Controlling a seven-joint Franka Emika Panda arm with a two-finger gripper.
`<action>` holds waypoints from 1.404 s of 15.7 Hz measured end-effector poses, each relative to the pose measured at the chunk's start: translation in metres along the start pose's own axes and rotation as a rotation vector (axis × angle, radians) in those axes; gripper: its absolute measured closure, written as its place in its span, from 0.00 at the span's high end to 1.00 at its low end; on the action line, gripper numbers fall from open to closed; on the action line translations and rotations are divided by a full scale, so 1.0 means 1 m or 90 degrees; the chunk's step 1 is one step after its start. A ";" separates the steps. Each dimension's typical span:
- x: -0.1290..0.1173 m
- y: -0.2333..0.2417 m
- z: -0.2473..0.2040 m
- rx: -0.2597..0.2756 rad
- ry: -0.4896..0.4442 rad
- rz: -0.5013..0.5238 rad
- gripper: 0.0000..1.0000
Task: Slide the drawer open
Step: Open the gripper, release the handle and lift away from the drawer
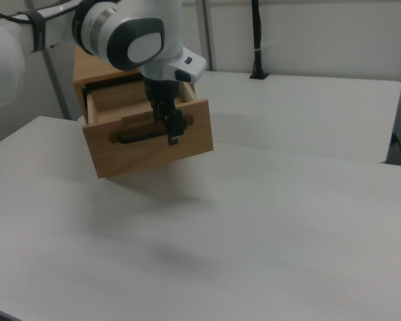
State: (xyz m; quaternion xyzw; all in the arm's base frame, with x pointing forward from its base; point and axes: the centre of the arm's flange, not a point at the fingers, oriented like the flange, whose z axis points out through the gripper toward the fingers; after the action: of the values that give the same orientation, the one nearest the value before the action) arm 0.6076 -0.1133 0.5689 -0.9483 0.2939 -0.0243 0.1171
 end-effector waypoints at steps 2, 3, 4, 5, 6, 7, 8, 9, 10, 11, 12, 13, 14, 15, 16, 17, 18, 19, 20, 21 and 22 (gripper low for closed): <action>-0.008 0.000 -0.016 -0.004 0.008 -0.004 1.00; -0.012 -0.001 -0.024 -0.005 0.016 -0.007 1.00; -0.015 -0.001 -0.032 -0.007 0.025 -0.009 1.00; -0.020 -0.001 -0.041 -0.012 0.035 -0.013 1.00; -0.024 -0.001 -0.049 -0.020 0.044 -0.016 1.00; -0.028 -0.001 -0.056 -0.028 0.053 -0.021 1.00; -0.033 -0.002 -0.061 -0.040 0.061 -0.028 1.00; -0.037 -0.005 -0.063 -0.057 0.069 -0.041 1.00; -0.043 -0.012 -0.061 -0.084 0.075 -0.068 1.00; -0.046 -0.016 -0.057 -0.102 0.076 -0.090 1.00; -0.049 -0.022 -0.052 -0.120 0.074 -0.119 1.00; -0.052 -0.026 -0.046 -0.139 0.071 -0.155 1.00; -0.053 -0.028 -0.043 -0.154 0.068 -0.191 1.00; -0.055 -0.029 -0.038 -0.171 0.060 -0.248 1.00; -0.056 -0.030 -0.036 -0.178 0.056 -0.277 1.00; -0.057 -0.030 -0.036 -0.184 0.052 -0.306 1.00; -0.059 -0.030 -0.036 -0.186 0.051 -0.318 1.00; -0.061 -0.032 -0.036 -0.190 0.050 -0.333 1.00; -0.065 -0.039 -0.035 -0.202 0.051 -0.351 1.00; -0.068 -0.043 -0.032 -0.209 0.050 -0.361 1.00; -0.071 -0.048 -0.027 -0.215 0.047 -0.371 1.00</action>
State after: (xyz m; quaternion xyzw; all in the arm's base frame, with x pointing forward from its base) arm 0.5719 -0.0407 0.6084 -0.9970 0.0145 -0.0416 -0.0643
